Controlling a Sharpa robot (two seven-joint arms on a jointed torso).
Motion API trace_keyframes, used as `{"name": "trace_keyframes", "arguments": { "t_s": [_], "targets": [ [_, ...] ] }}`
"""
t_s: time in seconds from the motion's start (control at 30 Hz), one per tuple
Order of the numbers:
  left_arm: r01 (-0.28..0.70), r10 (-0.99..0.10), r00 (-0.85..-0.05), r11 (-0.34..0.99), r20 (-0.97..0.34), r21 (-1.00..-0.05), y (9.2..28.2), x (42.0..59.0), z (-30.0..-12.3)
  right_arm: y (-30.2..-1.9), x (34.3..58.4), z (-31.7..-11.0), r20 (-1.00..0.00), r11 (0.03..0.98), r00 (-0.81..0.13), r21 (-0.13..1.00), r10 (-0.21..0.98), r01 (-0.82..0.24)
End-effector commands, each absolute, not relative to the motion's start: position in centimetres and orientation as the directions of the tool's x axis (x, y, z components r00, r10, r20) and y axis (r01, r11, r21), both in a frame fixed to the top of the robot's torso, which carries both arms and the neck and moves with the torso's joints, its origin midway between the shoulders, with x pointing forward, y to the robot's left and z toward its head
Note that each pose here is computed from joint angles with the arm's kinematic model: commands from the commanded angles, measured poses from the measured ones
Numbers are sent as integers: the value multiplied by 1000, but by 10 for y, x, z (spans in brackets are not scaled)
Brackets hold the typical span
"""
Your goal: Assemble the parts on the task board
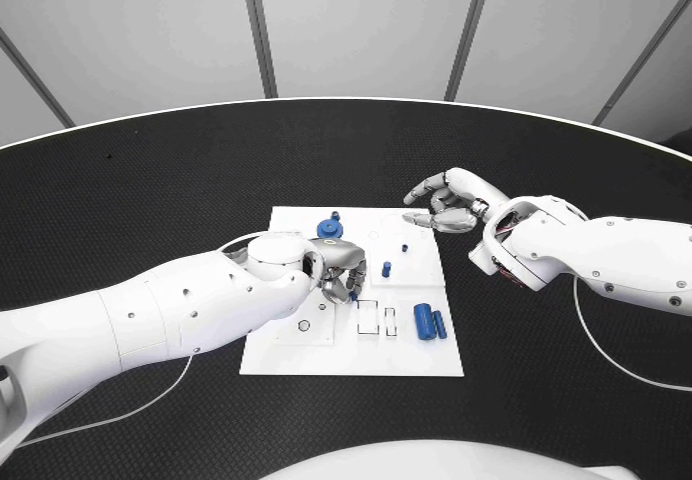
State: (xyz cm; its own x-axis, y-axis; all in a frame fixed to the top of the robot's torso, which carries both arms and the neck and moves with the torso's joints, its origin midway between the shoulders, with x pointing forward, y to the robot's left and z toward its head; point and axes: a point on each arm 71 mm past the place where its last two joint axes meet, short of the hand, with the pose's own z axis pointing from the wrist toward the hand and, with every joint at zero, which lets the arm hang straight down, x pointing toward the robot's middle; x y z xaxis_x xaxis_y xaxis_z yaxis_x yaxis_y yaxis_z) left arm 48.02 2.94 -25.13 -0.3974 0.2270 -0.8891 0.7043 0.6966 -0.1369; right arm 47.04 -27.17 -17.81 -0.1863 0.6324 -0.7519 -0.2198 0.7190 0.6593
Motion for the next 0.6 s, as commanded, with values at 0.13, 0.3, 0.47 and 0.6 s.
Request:
{"name": "trace_keyframes", "arguments": {
  "t_s": [0.13,0.3,0.47,0.6],
  "targets": [
    [710,208,-383,690,-900,-142,29,481,-250,-272,470,-178,-752,719,-186,659,633,-220],
    [717,184,-366,680,-912,-151,30,481,-247,-272,470,-178,-752,719,-185,659,633,-220],
    [720,159,-360,674,-919,-165,32,480,-245,-272,471,-178,-752,719,-184,659,633,-221],
    [715,137,-362,676,-922,-181,36,478,-244,-272,471,-178,-752,719,-184,659,633,-221]
  ]
}}
